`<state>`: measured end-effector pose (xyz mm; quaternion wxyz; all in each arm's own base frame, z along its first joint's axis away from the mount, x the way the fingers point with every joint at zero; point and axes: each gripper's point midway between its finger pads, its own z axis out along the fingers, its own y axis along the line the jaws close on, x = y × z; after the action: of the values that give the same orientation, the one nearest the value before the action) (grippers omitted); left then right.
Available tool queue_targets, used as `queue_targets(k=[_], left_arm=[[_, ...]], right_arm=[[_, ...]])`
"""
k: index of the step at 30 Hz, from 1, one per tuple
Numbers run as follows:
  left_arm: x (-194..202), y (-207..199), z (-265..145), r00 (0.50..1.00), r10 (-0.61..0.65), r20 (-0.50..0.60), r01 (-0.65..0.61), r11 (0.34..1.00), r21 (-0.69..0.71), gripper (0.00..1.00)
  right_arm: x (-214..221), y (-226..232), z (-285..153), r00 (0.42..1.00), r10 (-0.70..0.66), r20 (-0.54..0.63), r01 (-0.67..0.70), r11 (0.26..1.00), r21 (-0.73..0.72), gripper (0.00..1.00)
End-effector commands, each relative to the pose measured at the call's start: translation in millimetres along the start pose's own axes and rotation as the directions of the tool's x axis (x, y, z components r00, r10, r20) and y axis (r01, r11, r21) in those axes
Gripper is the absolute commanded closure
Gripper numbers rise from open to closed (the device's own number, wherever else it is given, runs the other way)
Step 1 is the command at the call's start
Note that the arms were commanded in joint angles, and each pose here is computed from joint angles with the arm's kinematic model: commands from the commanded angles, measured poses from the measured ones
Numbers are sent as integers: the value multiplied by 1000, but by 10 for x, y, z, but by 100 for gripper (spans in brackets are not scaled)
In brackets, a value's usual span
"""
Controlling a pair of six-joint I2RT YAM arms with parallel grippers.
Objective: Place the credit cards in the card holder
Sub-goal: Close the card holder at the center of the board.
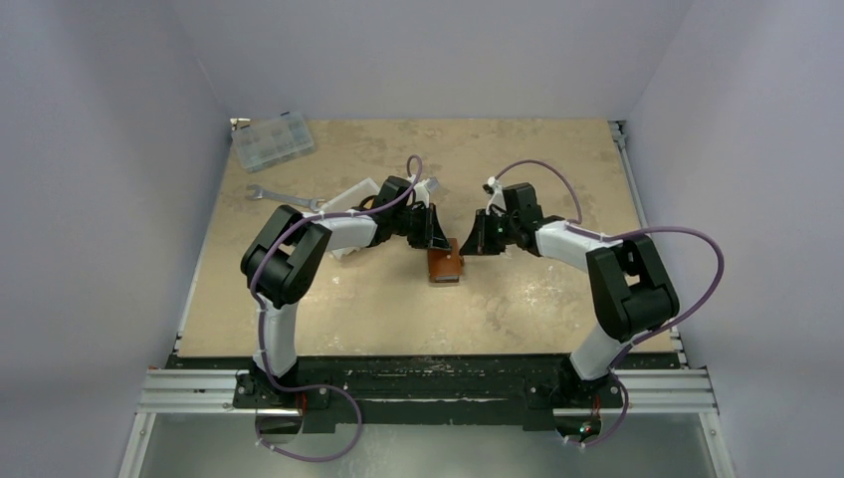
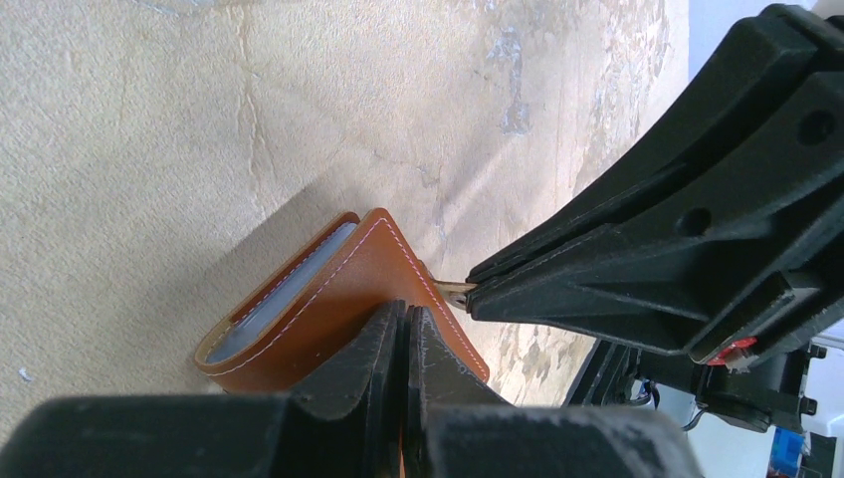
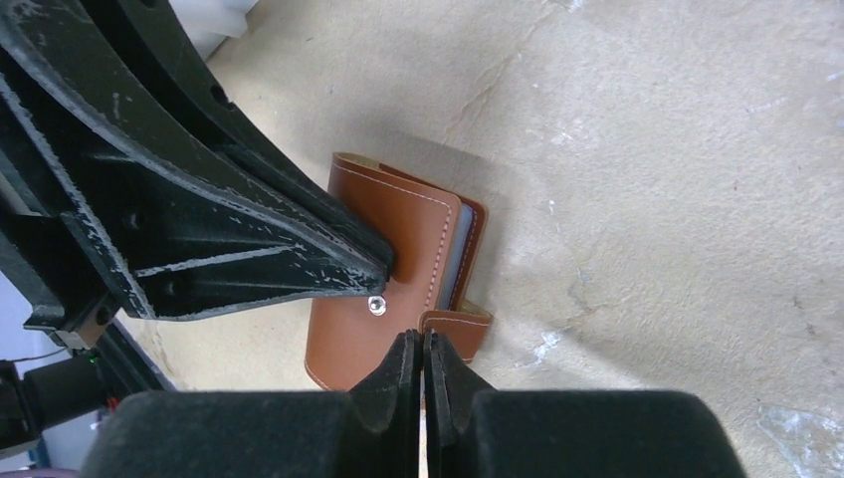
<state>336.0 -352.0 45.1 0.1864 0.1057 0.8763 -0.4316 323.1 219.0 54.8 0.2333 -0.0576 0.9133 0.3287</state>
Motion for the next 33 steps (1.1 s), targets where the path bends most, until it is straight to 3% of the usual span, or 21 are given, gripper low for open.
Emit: queue_targets(k=[1,3,13,20,28,33], left_arm=[[365,448,60,996,-38,-86,25,989,-146,100],[365,449,60,996,-37,-86,25,989,-146,100],[381,447,53,995,-42,-87,29,989,-145,100],[410,462,43,995,-44,-88,30,988,-149,100],[433,467,37,995,-49,-89,36,989,-146,100],[439,460,32,995,-50,-88,37,989,-145,100]], right_arm=[[21,54,-8,999,50,4,-49,994,-101,96],[21,28,-13,997,78,8,-76,988,-131,100],[76,248,-80,987,161,-11,-154,916,-370,100],[-28,285,-221,977,205,52,-163,887,-432,100],[-33,414,-247,971,236,26,-186,825,-533,100],[-67,398,-206,967,256,19,-208,823,-529,100]])
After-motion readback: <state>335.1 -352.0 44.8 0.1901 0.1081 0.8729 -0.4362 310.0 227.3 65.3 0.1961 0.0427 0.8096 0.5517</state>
